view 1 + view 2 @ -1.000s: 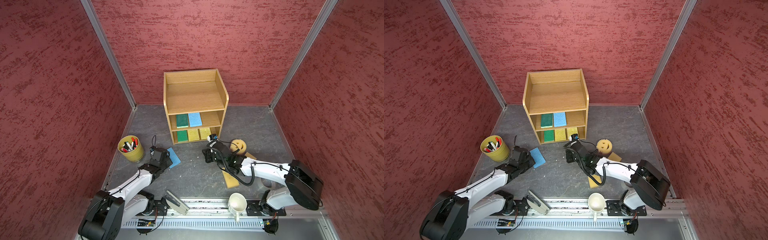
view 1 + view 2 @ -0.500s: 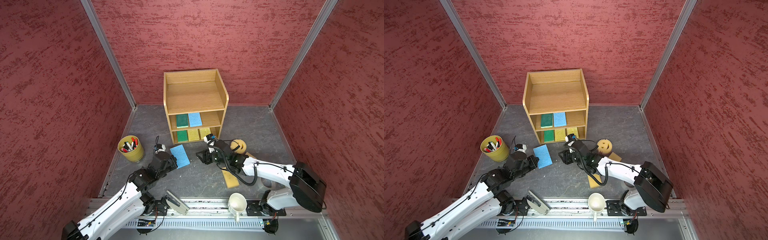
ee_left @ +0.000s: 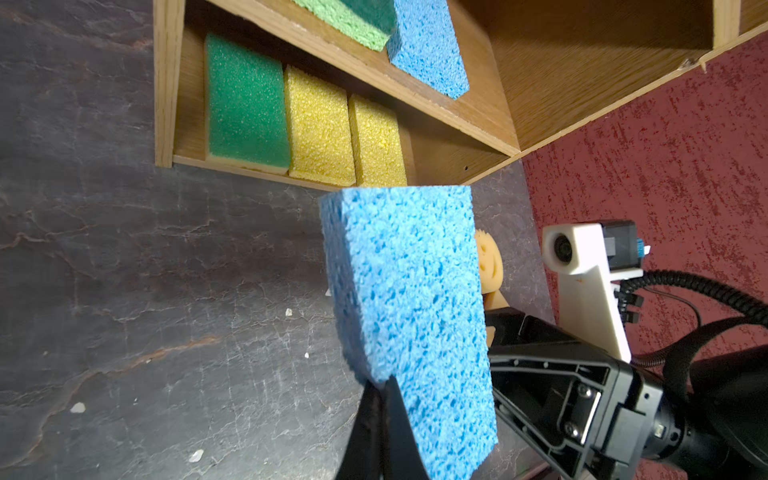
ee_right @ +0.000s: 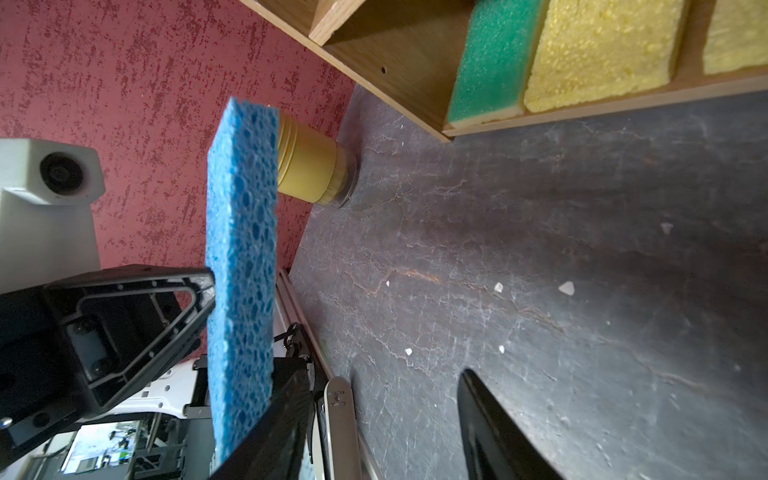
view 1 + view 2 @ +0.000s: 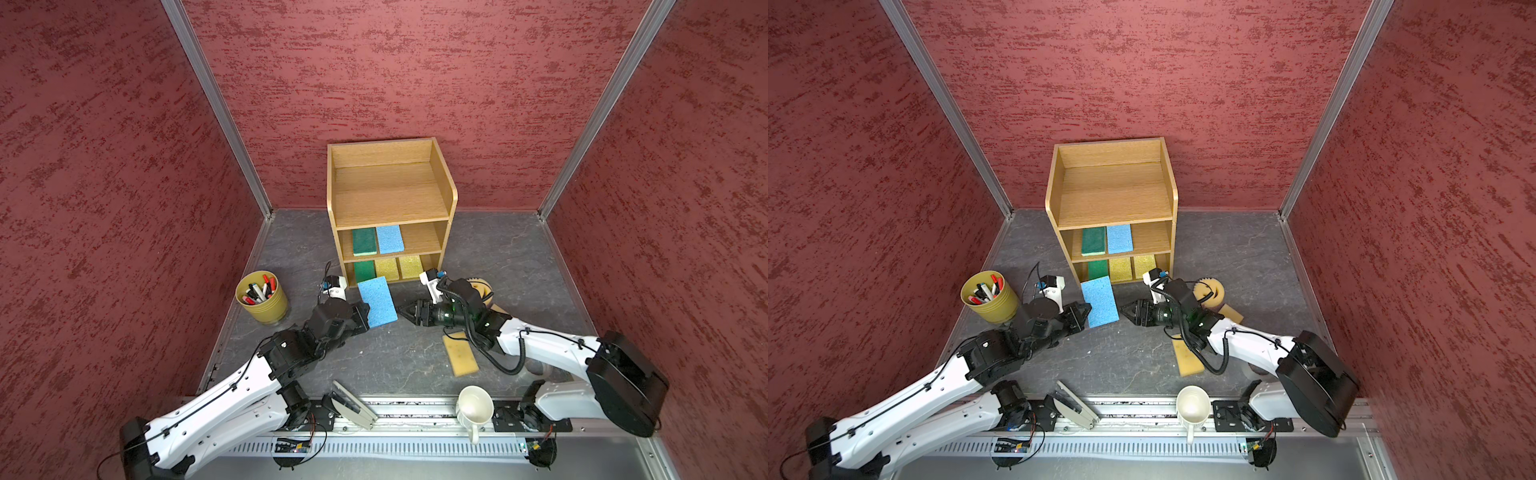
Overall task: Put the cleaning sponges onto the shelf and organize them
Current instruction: 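Grasp the blue sponge with the left gripper and lift it upright, then grasp the blue sponge with the right gripper from the left gripper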
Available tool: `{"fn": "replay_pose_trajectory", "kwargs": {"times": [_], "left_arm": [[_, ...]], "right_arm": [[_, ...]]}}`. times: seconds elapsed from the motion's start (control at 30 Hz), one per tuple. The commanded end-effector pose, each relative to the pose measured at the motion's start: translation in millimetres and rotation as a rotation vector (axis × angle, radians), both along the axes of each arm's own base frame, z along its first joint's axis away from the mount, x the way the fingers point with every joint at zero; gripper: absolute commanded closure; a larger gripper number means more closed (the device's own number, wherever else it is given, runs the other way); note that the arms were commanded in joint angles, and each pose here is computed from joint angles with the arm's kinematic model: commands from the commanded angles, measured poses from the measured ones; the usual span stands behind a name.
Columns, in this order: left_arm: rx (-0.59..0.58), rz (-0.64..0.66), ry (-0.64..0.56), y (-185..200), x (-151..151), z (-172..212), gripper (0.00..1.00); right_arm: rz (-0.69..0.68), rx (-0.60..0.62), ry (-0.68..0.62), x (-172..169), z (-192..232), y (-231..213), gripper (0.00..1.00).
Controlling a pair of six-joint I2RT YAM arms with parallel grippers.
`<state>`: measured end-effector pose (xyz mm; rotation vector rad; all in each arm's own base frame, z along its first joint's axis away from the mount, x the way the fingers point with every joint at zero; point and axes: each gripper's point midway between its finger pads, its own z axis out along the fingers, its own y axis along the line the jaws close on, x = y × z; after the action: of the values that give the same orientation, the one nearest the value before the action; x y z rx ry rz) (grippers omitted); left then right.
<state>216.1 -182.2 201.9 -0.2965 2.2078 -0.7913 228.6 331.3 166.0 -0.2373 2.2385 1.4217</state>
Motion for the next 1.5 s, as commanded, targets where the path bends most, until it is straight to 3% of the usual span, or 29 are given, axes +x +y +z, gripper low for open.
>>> {"fn": "replay_pose_trajectory", "kwargs": {"times": [0.0, 0.53, 0.83, 1.07, 1.17, 1.2, 1.3, 1.4, 1.47], "left_arm": [[-0.01, 0.004, -0.063, -5.4, 9.2, 16.5, 0.96], [-0.003, -0.019, -0.08, -17.9, 17.1, 22.7, 0.95], [-0.022, -0.025, -0.095, -22.4, 20.5, 25.3, 0.93], [-0.032, -0.026, -0.106, -22.6, 21.2, 29.1, 0.92], [-0.034, -0.028, -0.105, -23.2, 21.7, 29.0, 0.9], [-0.033, -0.028, -0.104, -23.1, 21.8, 28.8, 0.89], [-0.035, -0.022, -0.106, -20.8, 22.7, 29.3, 0.81], [-0.042, -0.011, -0.118, -17.2, 23.2, 32.3, 0.75], [-0.05, 0.001, -0.136, -12.8, 23.2, 36.2, 0.62]], "right_arm": [[0.033, 0.1, -0.035, -5.5, 31.7, 4.7, 0.42], [-0.014, 0.192, -0.099, -11.0, 62.6, -10.7, 0.41], [0.014, 0.207, -0.03, -10.1, 49.5, -0.6, 0.41], [0.015, 0.231, -0.014, -7.6, 51.0, 3.8, 0.58], [-0.004, 0.24, -0.025, -4.1, 54.4, 2.9, 0.77], [-0.011, 0.242, -0.029, -3.1, 55.9, 2.4, 0.84], [-0.036, 0.237, -0.051, 0.7, 60.5, -0.5, 0.93], [-0.057, 0.214, -0.066, 5.0, 65.4, -4.1, 1.0], [-0.077, 0.201, -0.062, 10.3, 68.6, -9.6, 1.0]]}}
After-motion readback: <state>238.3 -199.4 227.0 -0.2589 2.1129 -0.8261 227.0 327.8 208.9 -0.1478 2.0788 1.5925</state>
